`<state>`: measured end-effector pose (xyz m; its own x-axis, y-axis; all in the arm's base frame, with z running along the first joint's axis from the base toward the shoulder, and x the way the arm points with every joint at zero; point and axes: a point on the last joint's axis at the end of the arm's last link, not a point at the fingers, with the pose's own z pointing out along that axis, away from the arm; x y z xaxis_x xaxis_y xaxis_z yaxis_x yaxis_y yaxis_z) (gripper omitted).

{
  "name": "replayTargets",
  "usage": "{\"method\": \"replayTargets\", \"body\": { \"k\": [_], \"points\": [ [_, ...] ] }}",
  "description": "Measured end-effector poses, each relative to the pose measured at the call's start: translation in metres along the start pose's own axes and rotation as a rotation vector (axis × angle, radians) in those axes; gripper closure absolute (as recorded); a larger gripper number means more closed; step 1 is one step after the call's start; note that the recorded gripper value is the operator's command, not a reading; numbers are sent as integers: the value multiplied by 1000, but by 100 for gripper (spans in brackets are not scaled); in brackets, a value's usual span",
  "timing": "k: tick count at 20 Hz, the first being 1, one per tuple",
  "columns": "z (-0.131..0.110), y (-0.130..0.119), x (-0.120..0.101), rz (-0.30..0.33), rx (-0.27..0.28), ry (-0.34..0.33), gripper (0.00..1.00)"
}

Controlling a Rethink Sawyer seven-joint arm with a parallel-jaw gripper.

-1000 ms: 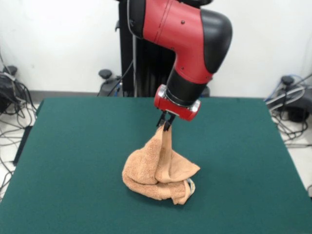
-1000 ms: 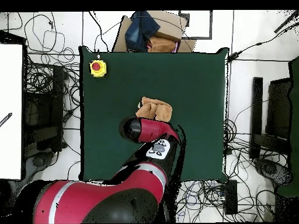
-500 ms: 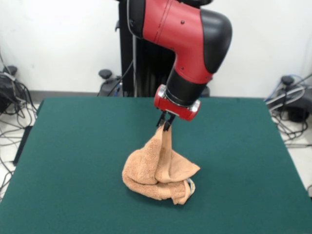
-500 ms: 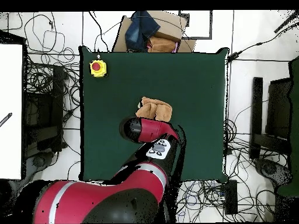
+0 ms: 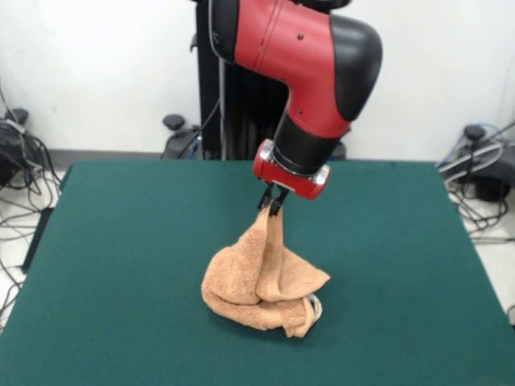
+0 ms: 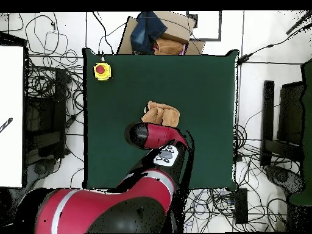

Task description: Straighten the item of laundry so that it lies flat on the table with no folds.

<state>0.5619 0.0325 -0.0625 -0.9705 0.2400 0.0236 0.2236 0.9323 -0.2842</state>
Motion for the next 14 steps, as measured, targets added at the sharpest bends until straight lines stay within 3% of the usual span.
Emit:
{"method": "replayTargets", "body": {
  "k": [7, 14],
  "points": [
    [-13, -1, -8, 14, -17, 1, 100],
    [-61, -19, -25, 63, -49, -9, 100]
  ]
}}
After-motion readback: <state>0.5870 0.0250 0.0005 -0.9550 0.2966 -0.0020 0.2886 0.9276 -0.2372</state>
